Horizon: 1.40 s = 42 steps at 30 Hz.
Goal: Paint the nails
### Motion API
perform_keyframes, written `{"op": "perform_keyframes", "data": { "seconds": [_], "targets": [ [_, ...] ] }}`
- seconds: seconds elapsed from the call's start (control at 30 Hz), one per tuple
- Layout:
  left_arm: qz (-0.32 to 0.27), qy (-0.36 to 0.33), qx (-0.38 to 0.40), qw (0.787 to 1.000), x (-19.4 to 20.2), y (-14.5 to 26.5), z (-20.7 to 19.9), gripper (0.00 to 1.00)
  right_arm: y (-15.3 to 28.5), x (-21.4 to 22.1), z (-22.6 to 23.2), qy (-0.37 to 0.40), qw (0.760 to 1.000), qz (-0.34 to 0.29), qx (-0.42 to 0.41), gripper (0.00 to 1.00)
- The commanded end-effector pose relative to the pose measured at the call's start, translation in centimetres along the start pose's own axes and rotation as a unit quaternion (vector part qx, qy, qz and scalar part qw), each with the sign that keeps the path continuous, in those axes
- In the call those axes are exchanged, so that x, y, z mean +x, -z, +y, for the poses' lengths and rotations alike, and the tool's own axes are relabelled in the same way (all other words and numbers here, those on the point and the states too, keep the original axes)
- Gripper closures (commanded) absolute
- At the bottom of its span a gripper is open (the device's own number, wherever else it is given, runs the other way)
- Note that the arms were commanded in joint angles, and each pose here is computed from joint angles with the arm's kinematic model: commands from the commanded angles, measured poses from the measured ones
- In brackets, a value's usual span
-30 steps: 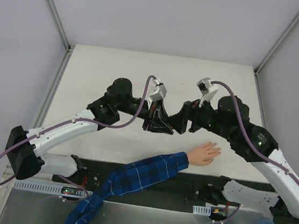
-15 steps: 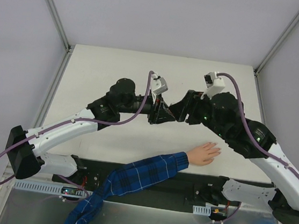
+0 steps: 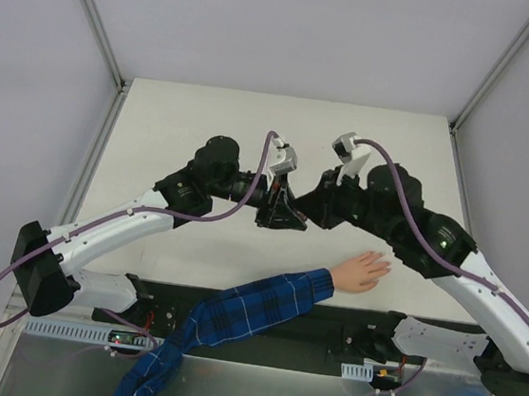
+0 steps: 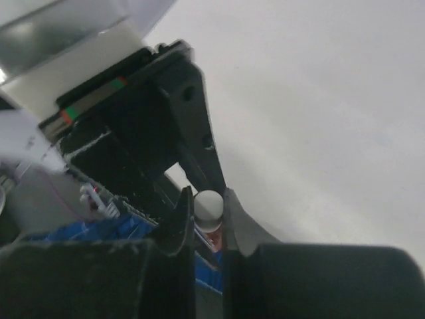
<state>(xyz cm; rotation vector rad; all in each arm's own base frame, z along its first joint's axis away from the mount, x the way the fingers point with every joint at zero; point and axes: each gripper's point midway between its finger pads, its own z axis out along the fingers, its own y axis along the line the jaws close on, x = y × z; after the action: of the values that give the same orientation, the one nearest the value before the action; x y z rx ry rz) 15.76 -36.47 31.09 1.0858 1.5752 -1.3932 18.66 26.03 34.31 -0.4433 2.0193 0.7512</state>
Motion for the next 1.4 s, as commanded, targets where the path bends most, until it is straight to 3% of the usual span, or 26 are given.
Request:
{"op": "perform_keyframes", "data": {
  "seconds": [0.0,0.1,0.23,0.27,0.33,0.47,0.57,0.73,0.87,1.03,1.37],
  "targets": [
    [0.015,-0.086,0.305,0.948,-1.7,3.6,-11.0,1.0,5.4,3.6,7.8,0.159,0.917,0.029,-0.364,1.0],
    [0.024,-0.069,0.323,0.944,-1.0,4.1,-11.5,1.0,5.2,3.7,7.4,0.144,0.926,0.046,-0.347,0.99],
    [0.008,-0.066,0.288,0.955,-1.3,3.2,-10.5,1.0,4.4,2.5,6.8,0.113,0.944,0.012,-0.31,0.99],
    [-0.005,-0.069,0.262,0.963,-1.7,2.8,-9.8,1.0,4.0,2.0,5.9,0.098,0.956,0.003,-0.278,0.95],
    [-0.01,-0.067,0.234,0.97,-1.7,2.5,-9.0,1.0,4.2,1.4,5.1,0.087,0.965,-0.007,-0.247,0.78],
    [-0.014,-0.077,0.183,0.98,-1.7,1.8,-7.4,1.0,5.1,-0.5,4.2,0.058,0.976,-0.038,-0.205,0.24],
    [-0.017,-0.078,0.145,0.986,-2.1,1.4,-6.1,1.0,5.8,-1.7,3.6,0.028,0.982,-0.053,-0.177,0.14],
    [-0.043,-0.082,0.051,0.994,-3.3,1.1,-3.4,1.0,5.6,-2.8,0.7,-0.058,0.994,-0.058,-0.07,0.16],
    [-0.054,-0.08,-0.017,0.995,-4.0,1.4,-1.4,1.0,4.9,-3.3,-1.8,-0.086,0.994,-0.073,0.009,0.33],
    [-0.063,-0.066,-0.047,0.995,-4.4,1.5,-0.4,1.0,3.7,-3.9,-0.8,-0.08,0.994,-0.075,0.012,0.39],
    [-0.059,-0.05,-0.046,0.996,-4.3,1.1,-0.3,1.0,1.3,-3.9,-0.1,-0.081,0.993,-0.076,0.036,0.39]
  ]
}}
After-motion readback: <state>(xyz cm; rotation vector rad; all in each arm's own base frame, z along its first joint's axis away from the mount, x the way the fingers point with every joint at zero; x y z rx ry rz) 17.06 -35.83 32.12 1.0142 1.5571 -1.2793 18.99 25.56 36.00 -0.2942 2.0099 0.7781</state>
